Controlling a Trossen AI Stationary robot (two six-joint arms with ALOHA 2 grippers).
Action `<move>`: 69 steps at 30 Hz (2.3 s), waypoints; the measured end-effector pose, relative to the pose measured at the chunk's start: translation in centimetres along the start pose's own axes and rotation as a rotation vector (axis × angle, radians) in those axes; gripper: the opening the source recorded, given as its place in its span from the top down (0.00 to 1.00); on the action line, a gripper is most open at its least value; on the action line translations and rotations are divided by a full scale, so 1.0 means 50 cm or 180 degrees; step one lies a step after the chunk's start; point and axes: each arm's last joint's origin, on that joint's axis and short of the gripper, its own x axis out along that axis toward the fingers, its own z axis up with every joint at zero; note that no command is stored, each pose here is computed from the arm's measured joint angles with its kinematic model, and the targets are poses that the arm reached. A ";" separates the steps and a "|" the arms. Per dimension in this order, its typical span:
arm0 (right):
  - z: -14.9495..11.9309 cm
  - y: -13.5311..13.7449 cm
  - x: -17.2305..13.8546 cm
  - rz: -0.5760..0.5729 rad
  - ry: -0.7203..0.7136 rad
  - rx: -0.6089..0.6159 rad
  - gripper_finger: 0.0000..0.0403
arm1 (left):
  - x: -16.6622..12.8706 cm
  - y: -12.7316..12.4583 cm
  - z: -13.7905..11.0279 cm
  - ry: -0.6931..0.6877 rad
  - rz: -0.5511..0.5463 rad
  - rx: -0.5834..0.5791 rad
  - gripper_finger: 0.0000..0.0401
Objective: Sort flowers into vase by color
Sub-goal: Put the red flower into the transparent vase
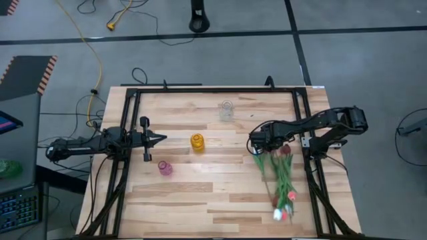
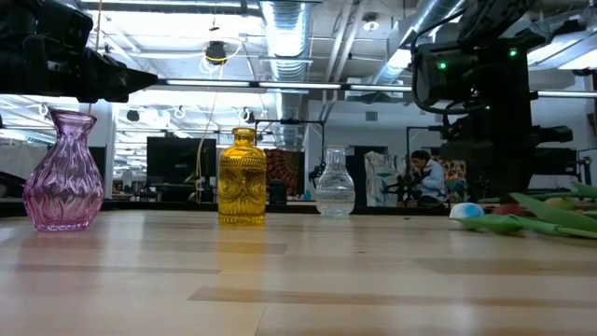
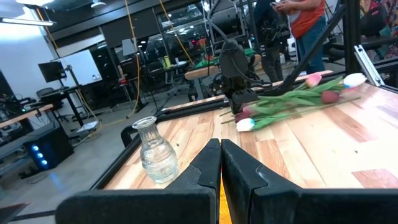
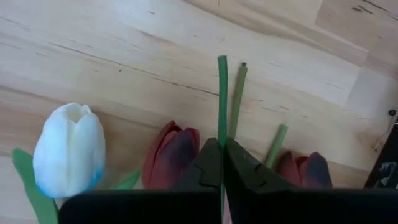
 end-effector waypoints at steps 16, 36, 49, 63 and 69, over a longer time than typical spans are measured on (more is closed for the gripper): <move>0.031 -0.010 -0.128 0.0796 -0.0390 -0.0095 0.92 | 0.000 0.000 0.000 -0.0003 0.0000 0.0000 1.00; 0.084 -0.069 -0.316 0.2574 -0.2026 -0.0119 0.92 | -0.002 0.007 0.024 -0.0393 0.0100 -0.0135 0.99; 0.144 -0.057 -0.340 0.2950 -0.2586 0.0170 0.92 | -0.010 0.020 0.062 -0.0975 0.0414 0.0173 0.79; 0.199 -0.034 -0.287 0.3423 -0.1446 0.0865 0.92 | 0.054 0.030 0.113 -0.0422 0.0351 0.0840 0.76; 0.219 -0.014 -0.259 0.3486 -0.1071 0.0912 0.91 | 0.133 0.033 0.146 -0.0005 0.0164 0.1195 0.76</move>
